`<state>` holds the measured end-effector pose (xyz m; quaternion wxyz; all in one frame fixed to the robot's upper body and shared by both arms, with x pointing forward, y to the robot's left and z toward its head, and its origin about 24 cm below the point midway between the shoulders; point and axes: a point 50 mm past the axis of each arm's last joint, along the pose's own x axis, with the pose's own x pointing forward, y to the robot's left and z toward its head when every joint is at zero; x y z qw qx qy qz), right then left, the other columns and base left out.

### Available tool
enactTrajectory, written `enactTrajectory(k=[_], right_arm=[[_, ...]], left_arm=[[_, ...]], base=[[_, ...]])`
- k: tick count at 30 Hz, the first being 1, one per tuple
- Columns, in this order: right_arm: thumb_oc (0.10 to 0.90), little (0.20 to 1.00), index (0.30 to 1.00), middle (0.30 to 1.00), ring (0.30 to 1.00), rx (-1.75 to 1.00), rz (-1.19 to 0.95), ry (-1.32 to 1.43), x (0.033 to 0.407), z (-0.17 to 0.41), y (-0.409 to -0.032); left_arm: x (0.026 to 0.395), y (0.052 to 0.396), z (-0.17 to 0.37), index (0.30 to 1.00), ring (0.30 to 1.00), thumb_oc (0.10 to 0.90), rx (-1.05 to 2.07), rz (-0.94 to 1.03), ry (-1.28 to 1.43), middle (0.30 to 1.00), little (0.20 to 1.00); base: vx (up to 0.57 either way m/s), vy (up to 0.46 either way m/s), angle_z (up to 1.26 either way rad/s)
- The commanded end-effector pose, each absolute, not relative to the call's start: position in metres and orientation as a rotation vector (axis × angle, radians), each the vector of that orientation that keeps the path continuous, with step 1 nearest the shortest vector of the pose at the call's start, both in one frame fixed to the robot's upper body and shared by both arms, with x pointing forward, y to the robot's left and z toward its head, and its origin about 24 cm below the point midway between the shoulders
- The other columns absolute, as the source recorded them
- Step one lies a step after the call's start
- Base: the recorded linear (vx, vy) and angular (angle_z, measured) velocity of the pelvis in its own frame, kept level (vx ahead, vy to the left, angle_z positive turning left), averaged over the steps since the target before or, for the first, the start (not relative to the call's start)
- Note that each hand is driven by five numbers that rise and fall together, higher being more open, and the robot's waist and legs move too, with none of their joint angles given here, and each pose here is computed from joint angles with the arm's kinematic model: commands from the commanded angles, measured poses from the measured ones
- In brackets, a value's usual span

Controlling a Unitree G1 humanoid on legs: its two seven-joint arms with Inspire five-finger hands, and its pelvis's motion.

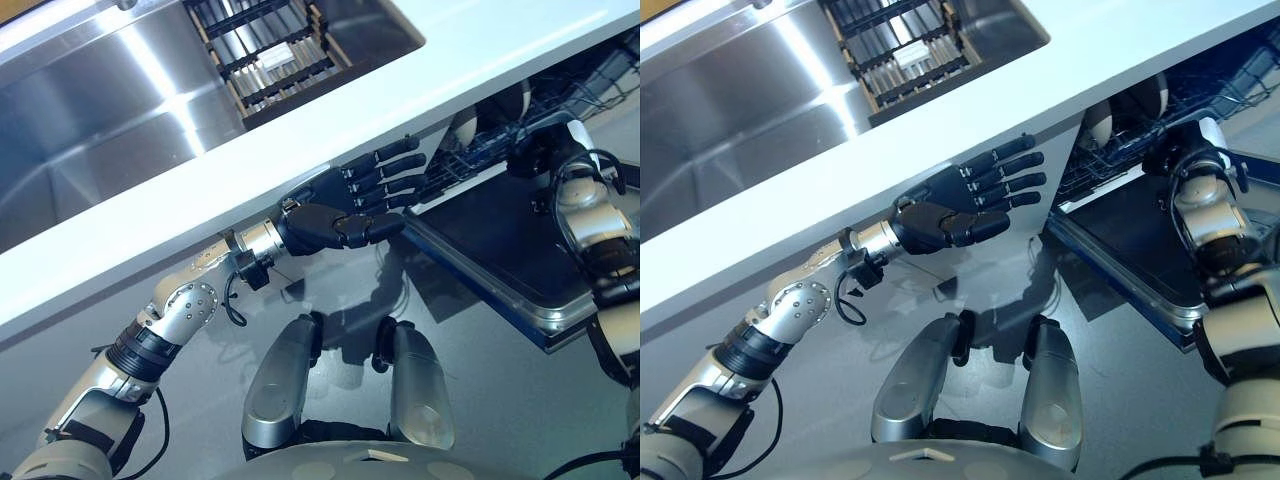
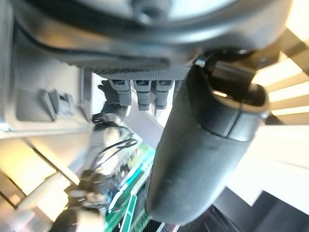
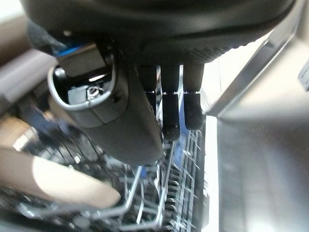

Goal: Pick up plates and place into dishwasher.

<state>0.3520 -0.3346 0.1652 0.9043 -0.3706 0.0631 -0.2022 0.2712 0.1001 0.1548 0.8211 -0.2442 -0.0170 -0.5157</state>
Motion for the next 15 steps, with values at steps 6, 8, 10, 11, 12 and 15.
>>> enactTrajectory(k=[6,8,10,11,12,15], right_arm=[[0.1,0.2,0.3,0.3,0.3,-0.666,-0.593,-0.025,0.298,0.145,-0.361],[0.1,0.2,0.3,0.3,0.3,-0.622,-0.646,-0.017,0.288,0.137,-0.369],[0.284,0.384,0.458,0.458,0.458,-0.558,-0.701,0.01,0.277,0.128,-0.38],[0.8,0.9,0.9,0.9,0.9,-0.517,-0.736,0.027,0.269,0.122,-0.387],[0.8,0.9,0.9,0.9,0.9,-0.5,-0.764,0.04,0.265,0.119,-0.391],[0.8,0.9,0.9,0.9,0.9,-0.408,-0.843,0.065,0.256,0.112,-0.405]], left_arm=[[0.251,0.099,0.175,0.9,0.9,0.8,-0.589,-1.148,-0.269,0.9,0.9],[0.251,0.097,0.175,0.9,0.9,0.8,-0.593,-1.153,-0.263,0.9,0.9],[0.251,0.096,0.174,0.9,0.9,0.8,-0.595,-1.151,-0.264,0.9,0.9],[0.251,0.096,0.174,0.9,0.9,0.8,-0.598,-1.151,-0.266,0.9,0.9],[0.25,0.095,0.174,0.9,0.9,0.8,-0.6,-1.152,-0.268,0.9,0.9],[0.25,0.091,0.179,0.9,0.9,0.8,-0.595,-1.166,-0.274,0.9,0.9]], base=[[0.0,0.083,-0.26],[-0.02,0.062,-0.2],[-0.05,0.053,-0.21],[-0.05,0.047,-0.2],[-0.04,0.041,-0.17],[-0.06,0.023,-0.2]])
